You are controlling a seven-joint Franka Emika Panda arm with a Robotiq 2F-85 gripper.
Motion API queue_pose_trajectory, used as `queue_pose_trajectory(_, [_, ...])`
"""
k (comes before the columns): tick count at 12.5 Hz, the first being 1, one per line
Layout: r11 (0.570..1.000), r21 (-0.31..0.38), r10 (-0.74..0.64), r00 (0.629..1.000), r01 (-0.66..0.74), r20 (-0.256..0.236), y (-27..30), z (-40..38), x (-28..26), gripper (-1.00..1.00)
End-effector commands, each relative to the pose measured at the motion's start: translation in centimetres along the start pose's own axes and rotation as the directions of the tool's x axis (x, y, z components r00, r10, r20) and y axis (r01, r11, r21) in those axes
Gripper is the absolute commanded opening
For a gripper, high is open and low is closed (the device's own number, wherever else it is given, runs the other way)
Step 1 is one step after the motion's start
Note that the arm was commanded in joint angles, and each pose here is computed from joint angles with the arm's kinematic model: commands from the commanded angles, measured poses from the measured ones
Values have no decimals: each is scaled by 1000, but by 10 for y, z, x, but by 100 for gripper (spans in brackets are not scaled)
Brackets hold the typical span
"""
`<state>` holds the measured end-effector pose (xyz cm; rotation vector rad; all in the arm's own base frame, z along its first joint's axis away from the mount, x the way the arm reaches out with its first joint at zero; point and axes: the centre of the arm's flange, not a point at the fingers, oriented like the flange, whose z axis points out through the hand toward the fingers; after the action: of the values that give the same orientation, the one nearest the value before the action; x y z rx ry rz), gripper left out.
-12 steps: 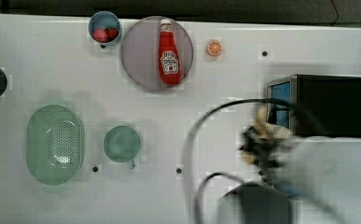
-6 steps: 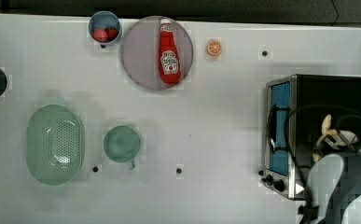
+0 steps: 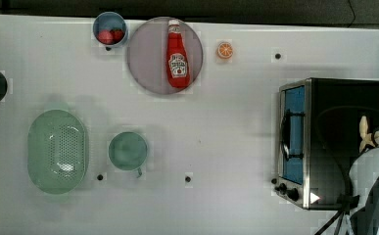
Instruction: Pick banana from table and place on oven.
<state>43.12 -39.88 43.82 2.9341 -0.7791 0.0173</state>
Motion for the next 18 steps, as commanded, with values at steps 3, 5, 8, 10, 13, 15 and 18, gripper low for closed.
queue_pose_trajectory(3, [995,-25,-98,994,97,-44,-21,-14,19,43])
queue_pose_trajectory(5, [994,-26,-105,992,103,-63,-25,-23,23,88])
queue_pose_trajectory(8, [991,-19,-134,986,132,-103,-39,-57,27,100])
queue_pose_trajectory(10, [990,18,-141,987,142,-73,-58,-94,18,100])
queue_pose_trajectory(13, [997,78,6,1000,-8,29,-115,-154,-14,100])
queue_pose_trajectory(15, [986,88,135,989,-139,54,-165,-185,-38,100])
queue_pose_trajectory(18, [964,100,244,969,-245,21,-242,-222,-72,100])
